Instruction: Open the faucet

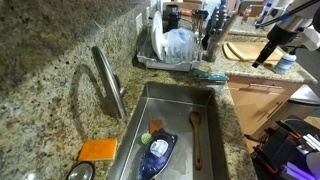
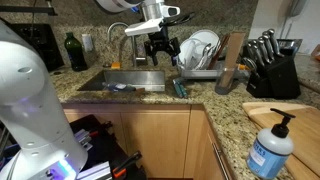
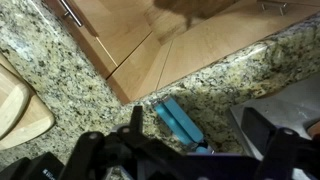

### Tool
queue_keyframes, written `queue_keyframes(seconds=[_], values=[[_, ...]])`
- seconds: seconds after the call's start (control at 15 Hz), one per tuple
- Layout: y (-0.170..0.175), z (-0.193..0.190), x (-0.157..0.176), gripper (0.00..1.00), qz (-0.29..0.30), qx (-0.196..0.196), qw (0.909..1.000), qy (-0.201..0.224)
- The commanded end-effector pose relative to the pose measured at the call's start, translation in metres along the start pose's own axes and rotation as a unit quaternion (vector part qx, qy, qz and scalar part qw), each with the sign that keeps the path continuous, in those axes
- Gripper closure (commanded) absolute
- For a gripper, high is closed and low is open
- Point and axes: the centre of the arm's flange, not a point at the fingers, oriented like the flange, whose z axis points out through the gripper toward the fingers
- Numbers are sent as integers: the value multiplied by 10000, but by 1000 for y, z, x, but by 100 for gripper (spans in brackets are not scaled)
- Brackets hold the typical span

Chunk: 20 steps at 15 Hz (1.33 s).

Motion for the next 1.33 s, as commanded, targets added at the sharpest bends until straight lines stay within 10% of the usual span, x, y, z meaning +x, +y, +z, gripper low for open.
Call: queue_keyframes(seconds=[0.0, 0.6, 0.93, 1.27], values=[[0, 0, 0, 0, 0, 0, 10000, 0], [-13, 10, 17, 0, -23, -35, 10000, -24], [-154, 26, 59, 0, -1442, -128, 9887, 397], [-279, 26, 87, 0, -1626, -471, 9671, 1898]])
